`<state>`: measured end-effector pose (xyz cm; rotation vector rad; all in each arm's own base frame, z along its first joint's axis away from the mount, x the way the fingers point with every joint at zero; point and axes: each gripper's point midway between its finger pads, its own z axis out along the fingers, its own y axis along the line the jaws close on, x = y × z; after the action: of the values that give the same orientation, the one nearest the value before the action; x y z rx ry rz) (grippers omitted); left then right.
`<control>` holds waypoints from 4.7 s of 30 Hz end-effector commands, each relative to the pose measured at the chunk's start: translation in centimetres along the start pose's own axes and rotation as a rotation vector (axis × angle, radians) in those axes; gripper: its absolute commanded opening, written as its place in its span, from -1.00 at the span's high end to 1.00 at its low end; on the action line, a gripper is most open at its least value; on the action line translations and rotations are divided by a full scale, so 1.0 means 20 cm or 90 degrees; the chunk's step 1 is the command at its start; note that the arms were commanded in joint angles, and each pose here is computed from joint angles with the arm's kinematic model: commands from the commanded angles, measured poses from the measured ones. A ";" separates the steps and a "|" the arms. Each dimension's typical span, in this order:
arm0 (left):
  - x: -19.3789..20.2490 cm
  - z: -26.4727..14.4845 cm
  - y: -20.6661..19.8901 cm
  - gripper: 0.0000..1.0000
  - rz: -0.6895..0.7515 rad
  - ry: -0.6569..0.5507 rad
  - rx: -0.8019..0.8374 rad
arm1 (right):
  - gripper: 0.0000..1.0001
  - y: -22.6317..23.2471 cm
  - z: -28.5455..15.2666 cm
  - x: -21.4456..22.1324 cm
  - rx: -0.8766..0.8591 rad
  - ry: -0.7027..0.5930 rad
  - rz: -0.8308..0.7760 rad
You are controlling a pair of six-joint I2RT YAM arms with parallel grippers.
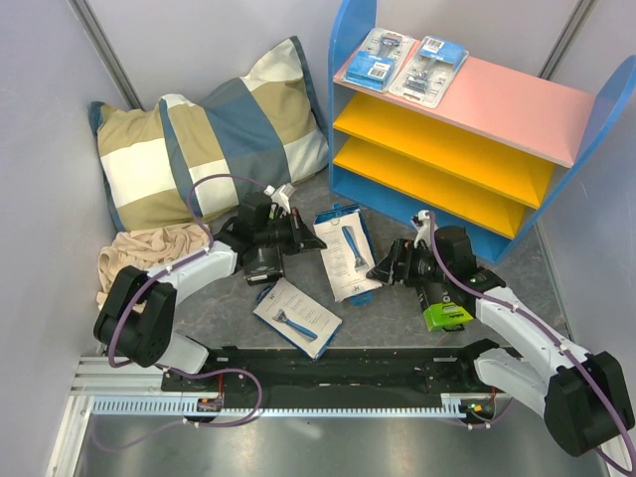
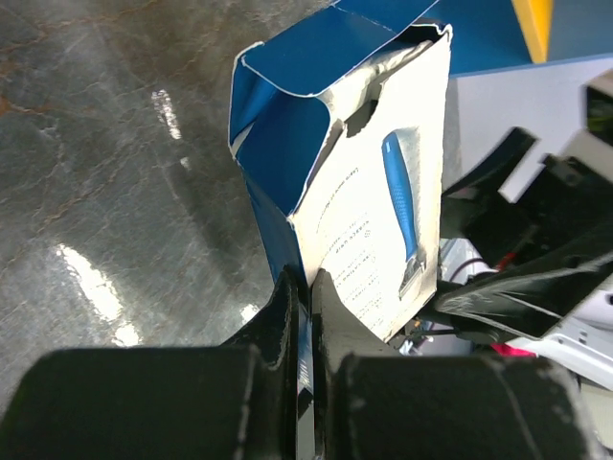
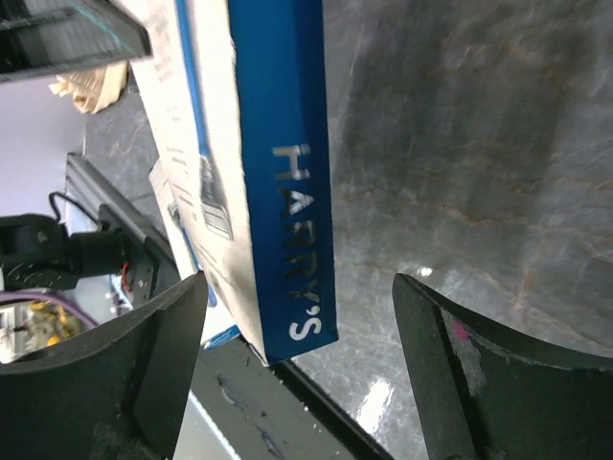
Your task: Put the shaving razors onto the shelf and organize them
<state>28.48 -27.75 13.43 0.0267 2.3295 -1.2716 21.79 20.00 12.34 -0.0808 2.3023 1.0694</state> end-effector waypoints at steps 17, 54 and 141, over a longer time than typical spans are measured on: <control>-0.13 -0.07 -0.23 0.96 0.045 -0.041 0.101 | 0.06 0.15 -0.01 0.02 -0.128 -0.012 0.012; -0.48 -0.70 -0.23 -0.59 0.224 -0.336 -0.176 | 0.45 0.30 -0.07 -0.12 -0.157 -0.034 -0.029; -0.41 -0.57 -0.01 -0.57 0.194 -0.251 -0.250 | 0.39 0.56 -1.20 -1.84 0.040 -0.539 -0.059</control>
<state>30.23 -16.71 20.64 -0.0513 2.1401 -0.5889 37.76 4.12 49.61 0.2757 1.6117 0.7417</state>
